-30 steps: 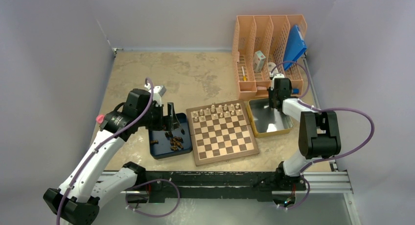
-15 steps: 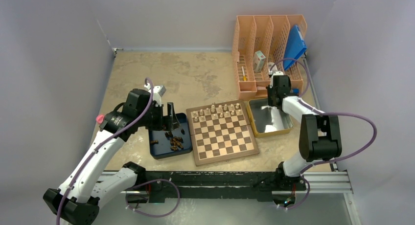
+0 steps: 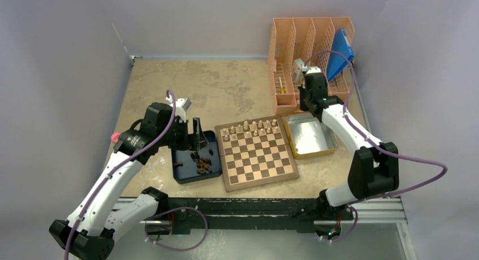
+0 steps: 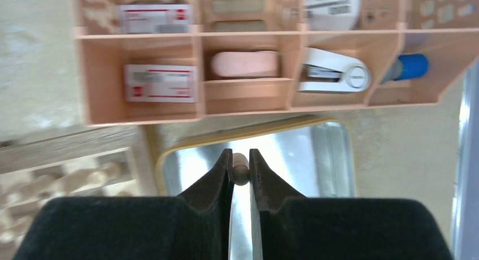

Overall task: Set up the chess pieces on the board
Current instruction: Pick up the chess piece from the storage box, then place the chess piece on the chessboard.

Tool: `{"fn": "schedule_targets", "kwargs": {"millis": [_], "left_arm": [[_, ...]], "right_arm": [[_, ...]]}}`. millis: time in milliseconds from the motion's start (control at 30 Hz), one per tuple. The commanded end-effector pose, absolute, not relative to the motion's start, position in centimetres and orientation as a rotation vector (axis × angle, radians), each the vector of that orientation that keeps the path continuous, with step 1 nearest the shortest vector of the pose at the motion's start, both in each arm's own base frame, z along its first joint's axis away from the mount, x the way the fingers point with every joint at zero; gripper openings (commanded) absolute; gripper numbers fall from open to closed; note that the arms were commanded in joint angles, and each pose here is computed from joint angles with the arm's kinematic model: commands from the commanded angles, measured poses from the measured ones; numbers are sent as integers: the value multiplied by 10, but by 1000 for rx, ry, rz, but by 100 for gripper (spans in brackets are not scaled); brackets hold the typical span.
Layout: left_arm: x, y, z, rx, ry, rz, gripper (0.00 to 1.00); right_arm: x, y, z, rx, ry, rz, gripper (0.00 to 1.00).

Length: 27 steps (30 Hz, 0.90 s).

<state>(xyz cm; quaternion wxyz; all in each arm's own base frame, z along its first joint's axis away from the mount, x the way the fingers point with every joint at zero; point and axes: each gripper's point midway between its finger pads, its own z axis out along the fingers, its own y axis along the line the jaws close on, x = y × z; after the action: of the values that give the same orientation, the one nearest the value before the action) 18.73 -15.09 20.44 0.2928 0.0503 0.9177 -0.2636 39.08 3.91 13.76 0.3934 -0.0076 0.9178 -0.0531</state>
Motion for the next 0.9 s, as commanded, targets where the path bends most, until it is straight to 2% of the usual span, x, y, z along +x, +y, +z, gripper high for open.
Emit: {"fn": "schedule_targets", "kwargs": {"millis": [0,433,700,867], "left_arm": [[196,-160,223,176,2354,-754,82],[203,-155,228,107,2347,-710,81],[203,-144,240,59,2296,-667,81],[203,-139,252,53,2234,-651,81]], "right_arm": [[382,91,171,-5,2294,-25,11],[333,264,180,-238,2345,322,11],[304,327,164,-363,2370,376,11],[301,340,152,-365,2365,384,11]]}}
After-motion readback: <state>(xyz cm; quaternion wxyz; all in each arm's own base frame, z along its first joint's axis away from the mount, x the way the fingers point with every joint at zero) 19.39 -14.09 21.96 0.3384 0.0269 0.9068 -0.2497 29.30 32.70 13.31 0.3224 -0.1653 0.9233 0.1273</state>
